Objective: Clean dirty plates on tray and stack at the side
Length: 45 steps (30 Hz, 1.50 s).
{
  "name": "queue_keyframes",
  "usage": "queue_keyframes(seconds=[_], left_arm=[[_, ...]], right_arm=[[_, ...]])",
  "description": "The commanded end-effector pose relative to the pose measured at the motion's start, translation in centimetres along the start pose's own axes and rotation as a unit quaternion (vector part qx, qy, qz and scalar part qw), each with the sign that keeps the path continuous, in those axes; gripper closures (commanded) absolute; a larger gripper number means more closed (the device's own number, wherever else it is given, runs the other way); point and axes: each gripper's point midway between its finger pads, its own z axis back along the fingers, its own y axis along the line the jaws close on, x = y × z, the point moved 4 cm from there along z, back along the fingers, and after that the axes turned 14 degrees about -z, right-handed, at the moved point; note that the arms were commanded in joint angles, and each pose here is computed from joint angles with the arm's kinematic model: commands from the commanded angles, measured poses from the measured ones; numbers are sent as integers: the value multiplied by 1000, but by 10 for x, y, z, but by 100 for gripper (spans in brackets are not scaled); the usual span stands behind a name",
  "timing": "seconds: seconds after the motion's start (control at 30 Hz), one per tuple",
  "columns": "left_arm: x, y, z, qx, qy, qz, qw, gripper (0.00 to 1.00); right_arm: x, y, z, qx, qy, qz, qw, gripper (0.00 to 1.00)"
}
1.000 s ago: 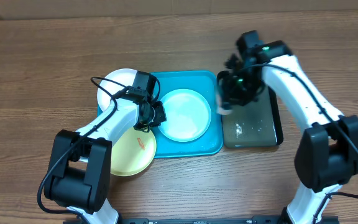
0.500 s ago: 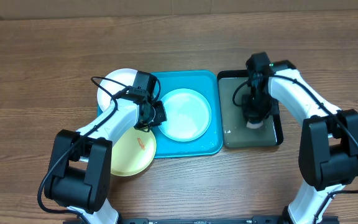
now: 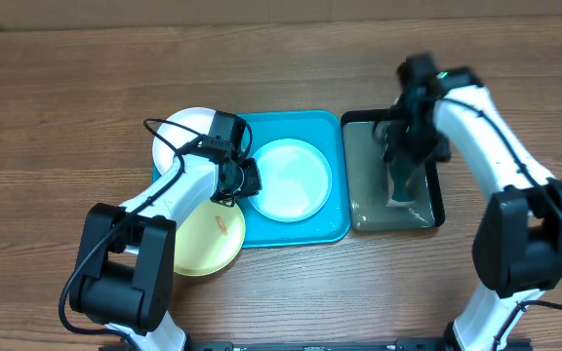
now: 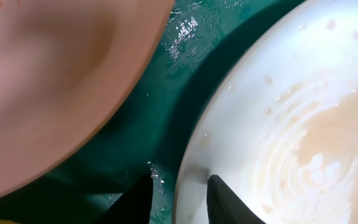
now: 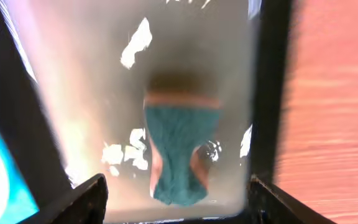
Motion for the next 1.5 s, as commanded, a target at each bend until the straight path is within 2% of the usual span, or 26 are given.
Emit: queue_keyframes(seconds=[0.0,0.13,0.2,0.23,0.37,0.43,0.67,0.93,1.07,1.47], left_arm=[[-6,3,-6,11,15,-6,1000,69],[-7,1,-6,10,15,-9,1000,72],[-8,-1,-7,12,15,-12,1000,75],[-8,-1,-7,15,14,-14,1000,76],[-8,-3,-7,26,11,-21,999,85],[-7,-5,-8,24,7,-24,999,96],[7,-8,1,21,-7,-23,1000,96],[44,-18,38,16,-33,-31,999,96],[61,-19,59,38,-51,-42,997,96],[88,-35,97,34,-87,-53,994,96]], right_arm=[[23,-24,26,16,-35,-48,998,26],[38,-65,25,16,-37,-114,993,21],[44,-83,24,19,-39,-139,989,3],[47,-90,24,20,-41,-149,988,0],[51,-113,23,18,-43,-179,983,0],[52,-120,23,17,-43,-187,981,0],[53,-128,23,16,-43,-197,979,0],[53,-128,23,16,-43,-197,979,0],[53,-128,23,16,-43,-197,979,0],[53,-128,23,16,-43,-197,979,0]])
